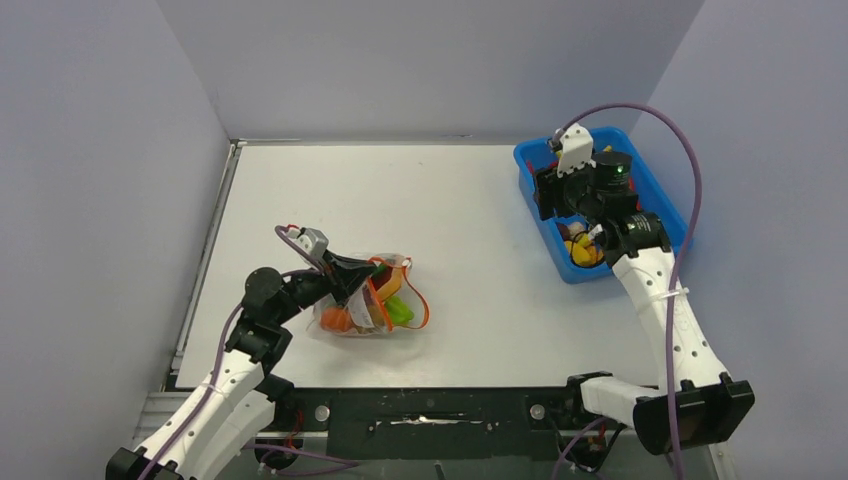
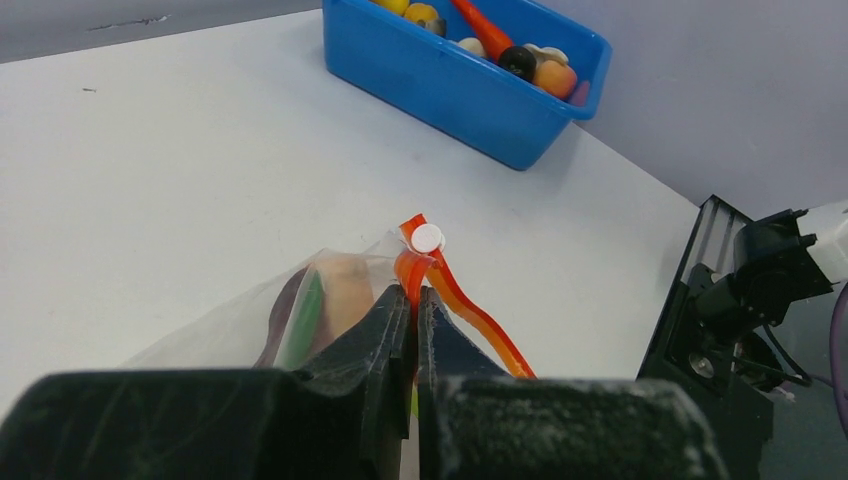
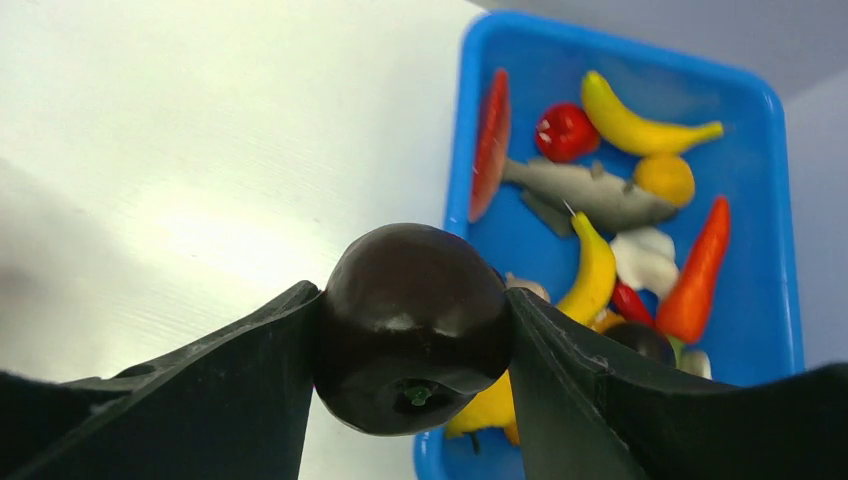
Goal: Place the food in the zip-top bag and seal the zipper
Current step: Place the fake fruit in the zipper food storage bag.
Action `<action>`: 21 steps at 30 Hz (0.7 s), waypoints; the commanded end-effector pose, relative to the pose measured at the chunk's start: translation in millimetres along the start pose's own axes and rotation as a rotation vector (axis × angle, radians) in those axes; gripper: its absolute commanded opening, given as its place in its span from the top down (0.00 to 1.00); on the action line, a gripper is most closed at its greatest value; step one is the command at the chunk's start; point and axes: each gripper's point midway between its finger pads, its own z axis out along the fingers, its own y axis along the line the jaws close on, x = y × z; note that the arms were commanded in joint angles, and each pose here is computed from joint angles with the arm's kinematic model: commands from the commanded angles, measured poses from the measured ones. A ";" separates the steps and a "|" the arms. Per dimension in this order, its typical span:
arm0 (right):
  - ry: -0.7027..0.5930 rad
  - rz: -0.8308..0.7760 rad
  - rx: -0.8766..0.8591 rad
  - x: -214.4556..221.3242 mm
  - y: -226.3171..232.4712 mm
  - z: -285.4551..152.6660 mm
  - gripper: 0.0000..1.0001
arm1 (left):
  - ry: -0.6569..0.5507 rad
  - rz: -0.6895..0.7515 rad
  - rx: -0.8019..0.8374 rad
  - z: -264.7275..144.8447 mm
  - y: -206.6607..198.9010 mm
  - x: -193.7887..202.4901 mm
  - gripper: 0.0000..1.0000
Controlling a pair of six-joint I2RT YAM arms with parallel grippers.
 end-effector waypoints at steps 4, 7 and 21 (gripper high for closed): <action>-0.317 -0.069 -0.292 -60.0 80.3 -34.6 0.59 | -0.121 0.029 0.046 8.1 -13.5 -43.0 1.00; -0.375 -0.085 -0.431 -66.8 122.2 -46.0 0.59 | -0.138 0.023 0.051 11.6 -14.8 -52.1 1.00; -0.456 -0.084 -0.822 -60.2 253.8 -76.1 0.58 | -0.196 -0.020 0.059 19.8 -19.0 -77.3 1.00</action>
